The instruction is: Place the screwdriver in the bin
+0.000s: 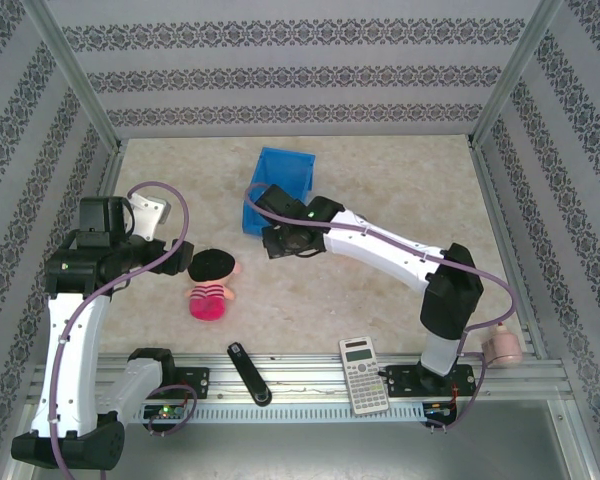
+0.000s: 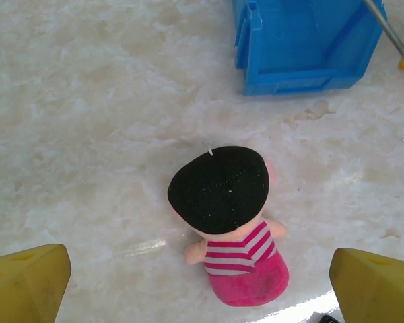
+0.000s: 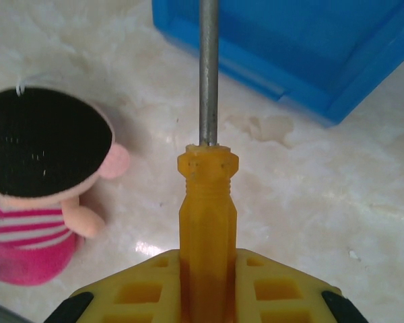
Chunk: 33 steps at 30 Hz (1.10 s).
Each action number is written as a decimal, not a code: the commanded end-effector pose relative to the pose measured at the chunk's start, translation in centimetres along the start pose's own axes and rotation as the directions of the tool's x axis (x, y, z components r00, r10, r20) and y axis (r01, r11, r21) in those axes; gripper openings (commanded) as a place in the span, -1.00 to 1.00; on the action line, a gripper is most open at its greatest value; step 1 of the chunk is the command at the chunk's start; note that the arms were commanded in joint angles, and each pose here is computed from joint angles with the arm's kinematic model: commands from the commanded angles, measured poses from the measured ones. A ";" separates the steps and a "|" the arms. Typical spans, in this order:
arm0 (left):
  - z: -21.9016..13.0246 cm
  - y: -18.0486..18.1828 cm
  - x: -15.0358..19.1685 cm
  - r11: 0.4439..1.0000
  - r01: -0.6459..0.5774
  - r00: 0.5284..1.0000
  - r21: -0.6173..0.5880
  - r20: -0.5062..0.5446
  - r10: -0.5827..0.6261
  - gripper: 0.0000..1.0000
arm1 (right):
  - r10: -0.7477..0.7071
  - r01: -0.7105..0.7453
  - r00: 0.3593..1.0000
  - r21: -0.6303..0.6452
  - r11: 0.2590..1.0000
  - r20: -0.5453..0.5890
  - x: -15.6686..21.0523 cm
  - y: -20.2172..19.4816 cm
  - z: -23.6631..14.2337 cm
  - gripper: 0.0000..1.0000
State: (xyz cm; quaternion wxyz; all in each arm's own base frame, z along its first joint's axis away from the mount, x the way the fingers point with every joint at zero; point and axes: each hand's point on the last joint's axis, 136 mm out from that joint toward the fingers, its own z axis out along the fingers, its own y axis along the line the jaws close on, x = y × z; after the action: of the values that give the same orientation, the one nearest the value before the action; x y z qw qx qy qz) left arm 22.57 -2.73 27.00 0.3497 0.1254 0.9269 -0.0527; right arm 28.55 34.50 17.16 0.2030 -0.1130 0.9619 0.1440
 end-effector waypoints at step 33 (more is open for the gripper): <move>-0.8 -1.1 0.5 0.999 0.014 1.000 0.041 0.006 -0.015 0.99 | 0.302 -0.307 0.942 0.014 0.951 0.145 -11.0 -2.1 11.6 -0.60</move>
State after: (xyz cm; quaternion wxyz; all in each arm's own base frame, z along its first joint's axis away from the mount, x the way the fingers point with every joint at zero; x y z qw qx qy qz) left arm 22.24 -3.12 27.31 0.3562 0.1232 0.9240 -0.0643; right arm 42.59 37.45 11.29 0.2514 0.0443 0.9537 0.1590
